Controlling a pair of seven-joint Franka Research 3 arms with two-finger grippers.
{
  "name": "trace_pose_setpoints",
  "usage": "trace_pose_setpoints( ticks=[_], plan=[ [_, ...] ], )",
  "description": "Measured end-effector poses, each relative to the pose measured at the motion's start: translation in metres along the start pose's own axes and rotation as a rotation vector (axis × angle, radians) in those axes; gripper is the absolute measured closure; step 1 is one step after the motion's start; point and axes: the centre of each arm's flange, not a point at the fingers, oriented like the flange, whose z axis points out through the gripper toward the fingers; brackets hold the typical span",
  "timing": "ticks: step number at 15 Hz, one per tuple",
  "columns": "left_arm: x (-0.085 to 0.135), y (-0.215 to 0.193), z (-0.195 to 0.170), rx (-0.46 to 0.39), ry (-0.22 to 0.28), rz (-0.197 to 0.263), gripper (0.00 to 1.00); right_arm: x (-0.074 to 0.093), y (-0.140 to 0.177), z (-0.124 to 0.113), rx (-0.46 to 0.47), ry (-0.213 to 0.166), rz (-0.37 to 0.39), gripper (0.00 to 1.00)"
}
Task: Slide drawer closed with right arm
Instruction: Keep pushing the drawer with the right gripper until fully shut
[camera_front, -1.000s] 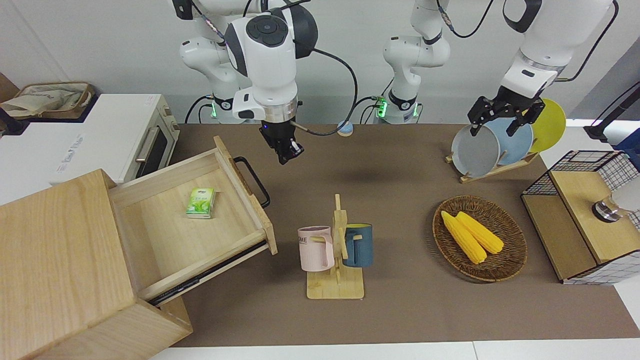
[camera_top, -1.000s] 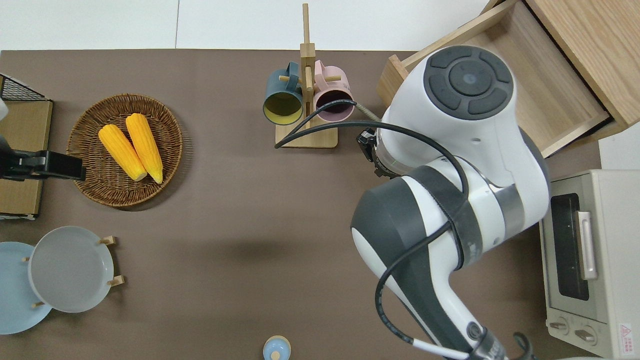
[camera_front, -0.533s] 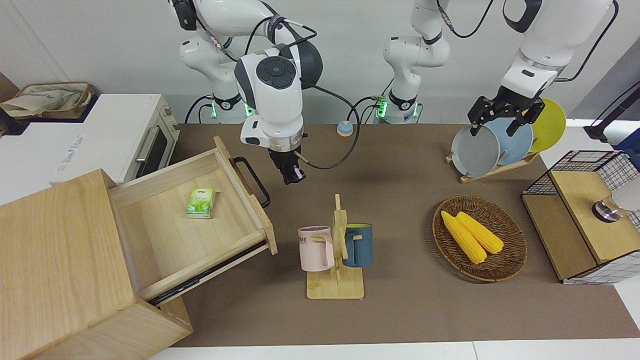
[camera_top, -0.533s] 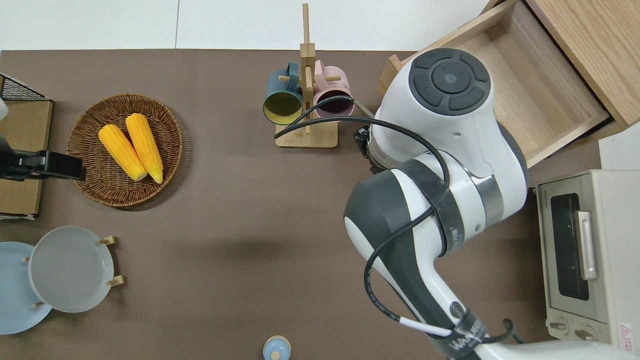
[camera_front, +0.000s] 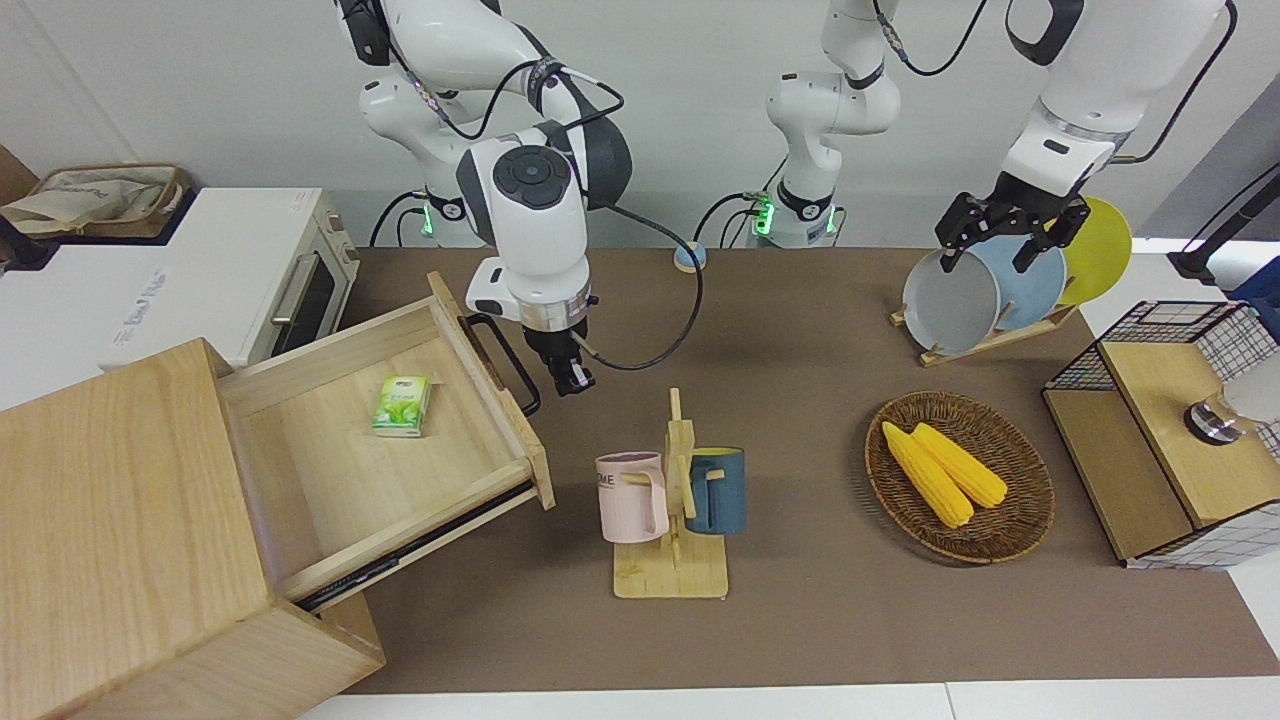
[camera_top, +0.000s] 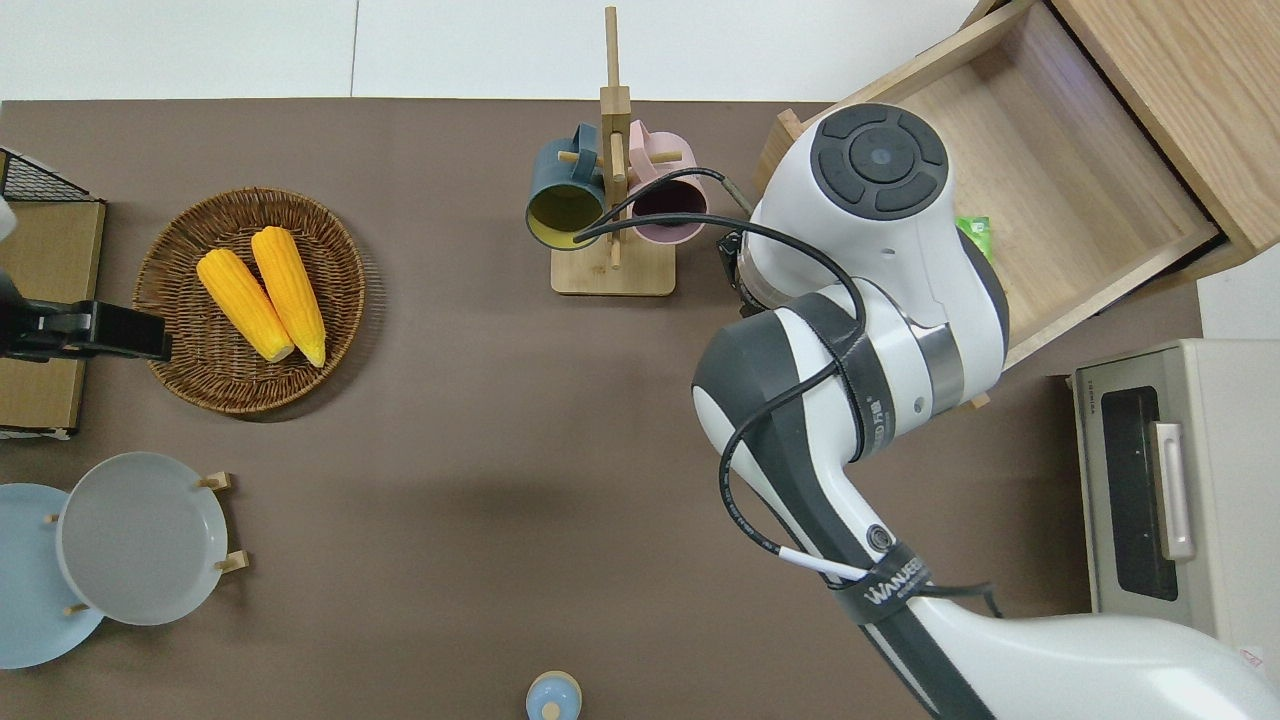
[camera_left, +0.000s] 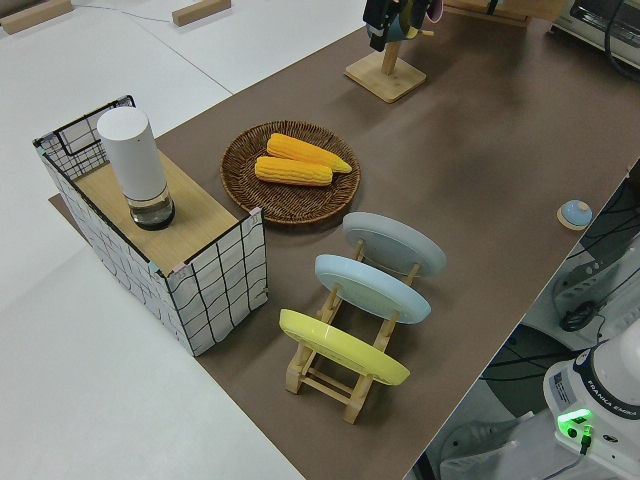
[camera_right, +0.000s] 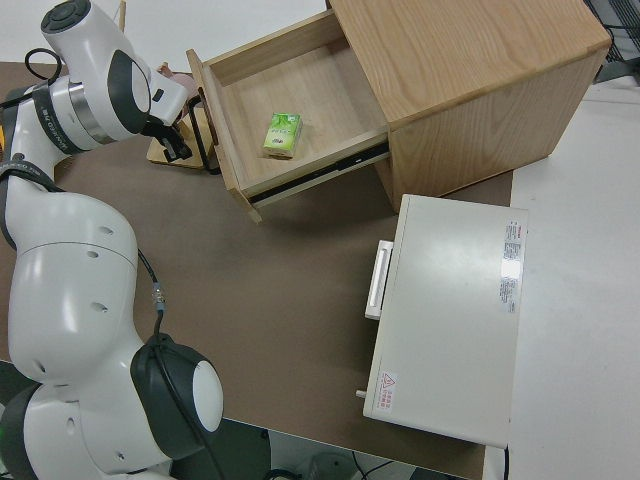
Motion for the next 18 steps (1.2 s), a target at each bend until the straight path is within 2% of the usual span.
trace_pose_setpoints(
  ticks=[7, 14, 18],
  plan=[
    [0.0, 0.0, 0.0, 0.0, 0.0, 0.0, 0.0, 0.035, 0.0, 0.007, 0.025, 0.007, 0.019, 0.99],
    [0.0, 0.0, 0.0, 0.0, 0.0, 0.0, 0.0, 0.092, 0.014, 0.006, 0.037, 0.015, 0.024, 0.99],
    [0.0, 0.0, 0.0, 0.0, 0.0, 0.0, 0.01, 0.118, 0.021, 0.003, 0.042, 0.051, -0.03, 0.99]
  ],
)
